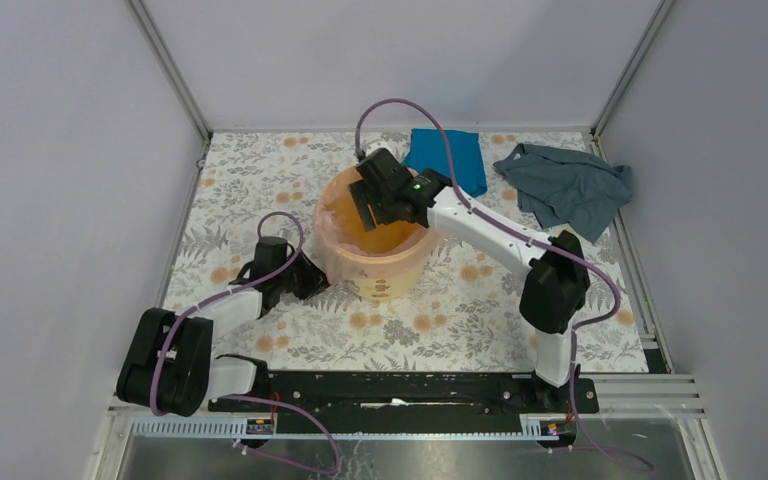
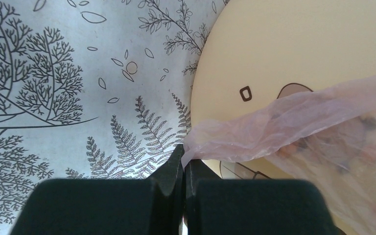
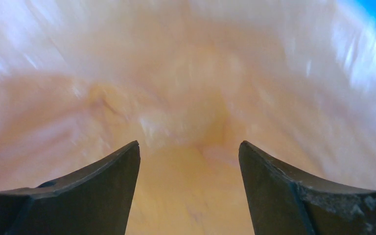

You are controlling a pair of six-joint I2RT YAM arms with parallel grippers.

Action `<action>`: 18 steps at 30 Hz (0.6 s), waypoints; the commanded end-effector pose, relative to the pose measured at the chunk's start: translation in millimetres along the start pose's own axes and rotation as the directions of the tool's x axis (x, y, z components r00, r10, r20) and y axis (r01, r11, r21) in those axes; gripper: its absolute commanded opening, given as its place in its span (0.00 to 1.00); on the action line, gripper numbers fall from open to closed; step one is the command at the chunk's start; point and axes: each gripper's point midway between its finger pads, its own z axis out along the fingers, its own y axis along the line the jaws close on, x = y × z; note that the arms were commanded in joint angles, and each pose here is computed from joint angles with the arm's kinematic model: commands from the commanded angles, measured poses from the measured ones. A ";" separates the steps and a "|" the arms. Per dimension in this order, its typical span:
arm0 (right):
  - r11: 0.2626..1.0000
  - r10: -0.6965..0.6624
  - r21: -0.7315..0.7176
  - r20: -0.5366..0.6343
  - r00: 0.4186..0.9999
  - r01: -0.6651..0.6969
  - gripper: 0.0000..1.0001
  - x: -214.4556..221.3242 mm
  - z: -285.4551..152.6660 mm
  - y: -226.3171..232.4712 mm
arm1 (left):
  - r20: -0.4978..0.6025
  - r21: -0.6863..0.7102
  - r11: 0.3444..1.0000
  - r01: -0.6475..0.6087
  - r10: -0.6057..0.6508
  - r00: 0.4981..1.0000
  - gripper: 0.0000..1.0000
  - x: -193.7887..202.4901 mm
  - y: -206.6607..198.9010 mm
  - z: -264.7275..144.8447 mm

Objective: Put the trash bags into the trash bin

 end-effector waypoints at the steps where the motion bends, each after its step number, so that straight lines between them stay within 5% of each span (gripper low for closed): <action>1: 1.000 0.007 0.012 0.204 0.979 -0.010 0.82 -70.1 24.0 15.4 | 0.015 0.026 1.000 -0.017 0.017 1.000 0.00 -0.8 -4.0 -1.9; 10: 0.995 0.098 -0.031 0.400 0.911 -0.094 0.92 -130.8 33.7 31.0 | 0.031 0.028 0.999 -0.027 0.027 0.999 0.00 -3.3 -8.5 -8.6; 18: 0.994 0.052 -0.103 0.221 0.974 -0.029 0.98 -44.9 -0.9 21.9 | 0.037 0.020 0.999 -0.039 0.038 0.999 0.00 -6.5 -8.0 -6.5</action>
